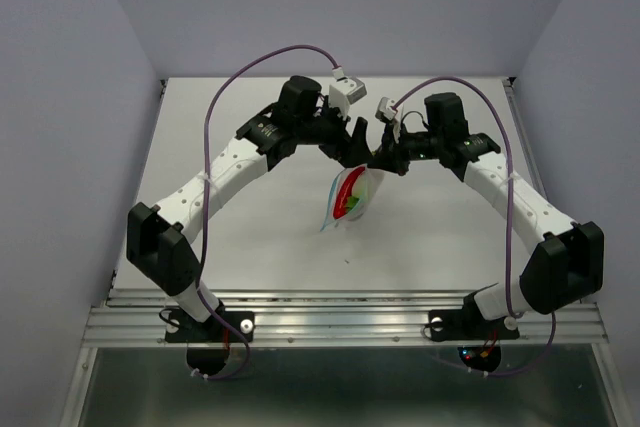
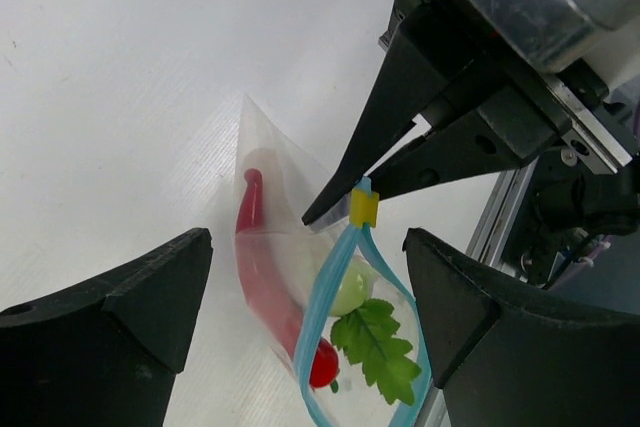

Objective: Place the food in the zip-top bag and seal the zipper
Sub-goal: Zip up the zip-top bag

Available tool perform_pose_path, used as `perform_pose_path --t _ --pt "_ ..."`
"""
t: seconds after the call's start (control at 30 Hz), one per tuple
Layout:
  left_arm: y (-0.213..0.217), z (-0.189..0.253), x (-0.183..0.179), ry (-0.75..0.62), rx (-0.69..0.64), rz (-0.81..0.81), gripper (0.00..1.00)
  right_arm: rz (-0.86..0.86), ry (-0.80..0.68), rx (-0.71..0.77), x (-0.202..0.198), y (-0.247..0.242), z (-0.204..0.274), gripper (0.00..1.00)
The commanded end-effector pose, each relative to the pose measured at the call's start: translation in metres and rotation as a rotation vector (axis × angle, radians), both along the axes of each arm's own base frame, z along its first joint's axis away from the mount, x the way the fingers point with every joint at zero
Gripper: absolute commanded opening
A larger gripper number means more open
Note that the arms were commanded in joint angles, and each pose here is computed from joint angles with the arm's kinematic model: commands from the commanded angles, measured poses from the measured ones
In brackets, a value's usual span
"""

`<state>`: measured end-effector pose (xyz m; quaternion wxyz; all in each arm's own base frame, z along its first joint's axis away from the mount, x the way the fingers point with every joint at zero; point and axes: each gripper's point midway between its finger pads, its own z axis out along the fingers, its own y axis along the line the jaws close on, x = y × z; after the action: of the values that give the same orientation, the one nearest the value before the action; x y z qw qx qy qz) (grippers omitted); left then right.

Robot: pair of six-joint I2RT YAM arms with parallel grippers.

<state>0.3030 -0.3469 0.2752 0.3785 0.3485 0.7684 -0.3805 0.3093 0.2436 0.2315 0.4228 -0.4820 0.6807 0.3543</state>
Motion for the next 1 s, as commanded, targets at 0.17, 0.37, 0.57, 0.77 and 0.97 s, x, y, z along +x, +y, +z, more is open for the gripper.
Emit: perform_pose_path --t 0.17,0.37,0.57,0.77,0.97 --pt "-0.02 0.011 0.002 -0.059 0.011 -0.029 0.77 -0.032 0.03 0.014 0.006 0.006 0.019 0.01" --pt "-0.023 0.016 0.003 -0.068 0.005 -0.032 0.51 -0.033 0.055 0.009 0.007 0.007 0.014 0.01" --pt "-0.027 0.017 0.001 -0.069 -0.004 -0.049 0.47 -0.014 0.059 -0.002 0.004 0.009 0.01 0.01" --pt "-0.027 0.013 0.001 -0.084 0.013 -0.059 0.27 -0.002 0.058 -0.009 0.002 0.011 0.009 0.01" --pt "-0.024 0.004 0.0 -0.07 0.038 -0.055 0.0 -0.004 0.049 -0.006 0.0 0.011 0.013 0.01"
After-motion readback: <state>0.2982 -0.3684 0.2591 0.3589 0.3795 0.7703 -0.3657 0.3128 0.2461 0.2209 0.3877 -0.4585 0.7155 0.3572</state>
